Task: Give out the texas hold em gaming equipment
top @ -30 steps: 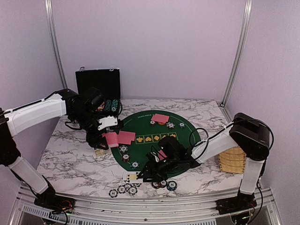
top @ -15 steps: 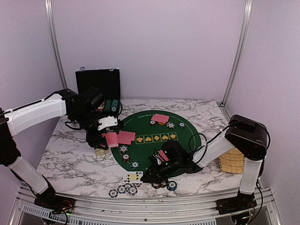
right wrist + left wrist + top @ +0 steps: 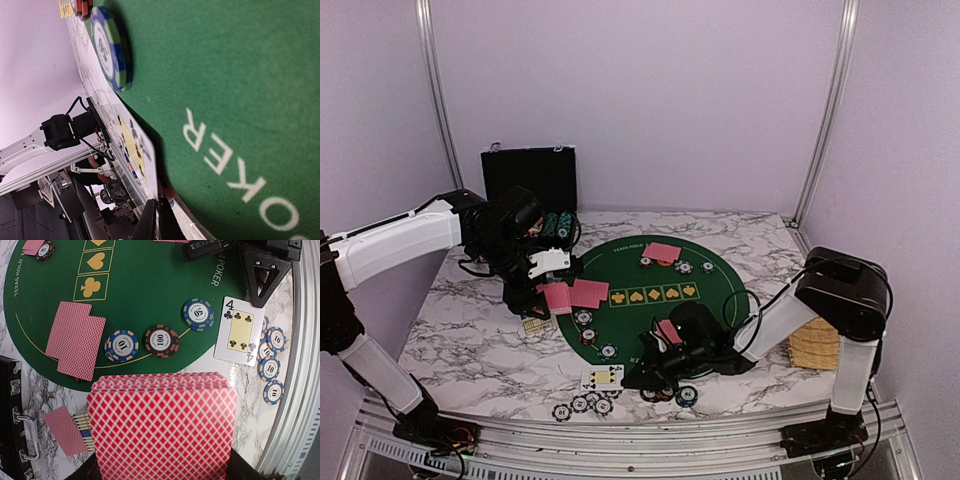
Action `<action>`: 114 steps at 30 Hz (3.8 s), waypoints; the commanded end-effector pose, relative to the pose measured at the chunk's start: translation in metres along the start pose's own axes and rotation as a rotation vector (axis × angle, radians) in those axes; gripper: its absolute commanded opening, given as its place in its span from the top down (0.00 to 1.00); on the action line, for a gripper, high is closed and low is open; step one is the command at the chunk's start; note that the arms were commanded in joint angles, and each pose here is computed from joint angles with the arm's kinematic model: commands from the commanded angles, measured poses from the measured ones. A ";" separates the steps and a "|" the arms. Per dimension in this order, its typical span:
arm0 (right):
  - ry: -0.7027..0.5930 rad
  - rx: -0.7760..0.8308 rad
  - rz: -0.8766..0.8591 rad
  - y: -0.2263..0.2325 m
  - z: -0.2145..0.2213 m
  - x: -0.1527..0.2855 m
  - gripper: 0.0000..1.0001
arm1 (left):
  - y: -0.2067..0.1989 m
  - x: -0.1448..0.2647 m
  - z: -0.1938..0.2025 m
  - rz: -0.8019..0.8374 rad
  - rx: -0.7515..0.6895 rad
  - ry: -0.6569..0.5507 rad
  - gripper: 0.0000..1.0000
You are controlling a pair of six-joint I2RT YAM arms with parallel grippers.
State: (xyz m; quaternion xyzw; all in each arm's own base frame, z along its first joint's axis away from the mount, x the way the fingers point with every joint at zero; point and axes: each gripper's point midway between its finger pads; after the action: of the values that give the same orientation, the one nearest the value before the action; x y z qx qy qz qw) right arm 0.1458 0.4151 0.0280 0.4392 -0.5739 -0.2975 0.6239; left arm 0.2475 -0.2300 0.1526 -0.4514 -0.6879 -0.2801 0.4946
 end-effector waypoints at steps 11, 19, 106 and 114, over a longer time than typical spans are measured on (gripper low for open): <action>-0.034 0.064 -0.003 0.012 -0.009 0.012 1.00 | -0.003 0.014 0.000 -0.005 -0.006 -0.012 1.00; -0.033 0.134 -0.072 0.032 -0.014 0.031 1.00 | -0.004 0.011 0.000 0.004 -0.003 -0.008 1.00; 0.089 0.347 0.362 0.006 -0.025 0.006 0.39 | -0.003 0.015 0.009 -0.022 -0.019 -0.001 1.00; 0.115 0.315 0.263 0.005 -0.025 -0.003 0.40 | -0.003 0.016 0.007 -0.017 -0.013 -0.004 1.00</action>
State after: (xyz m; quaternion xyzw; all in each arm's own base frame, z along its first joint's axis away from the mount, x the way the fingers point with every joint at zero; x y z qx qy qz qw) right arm 0.1755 0.4204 0.0434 0.4559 -0.6554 -0.0743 0.5976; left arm 0.2460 -0.2254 0.1590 -0.4467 -0.6924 -0.2867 0.4887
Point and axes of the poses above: each gripper's point midway between its finger pads, its own x axis back along the fingers, its own y axis along the line the jaws close on, z = x × y, and after that the axes turned 15 degrees about x, right-handed
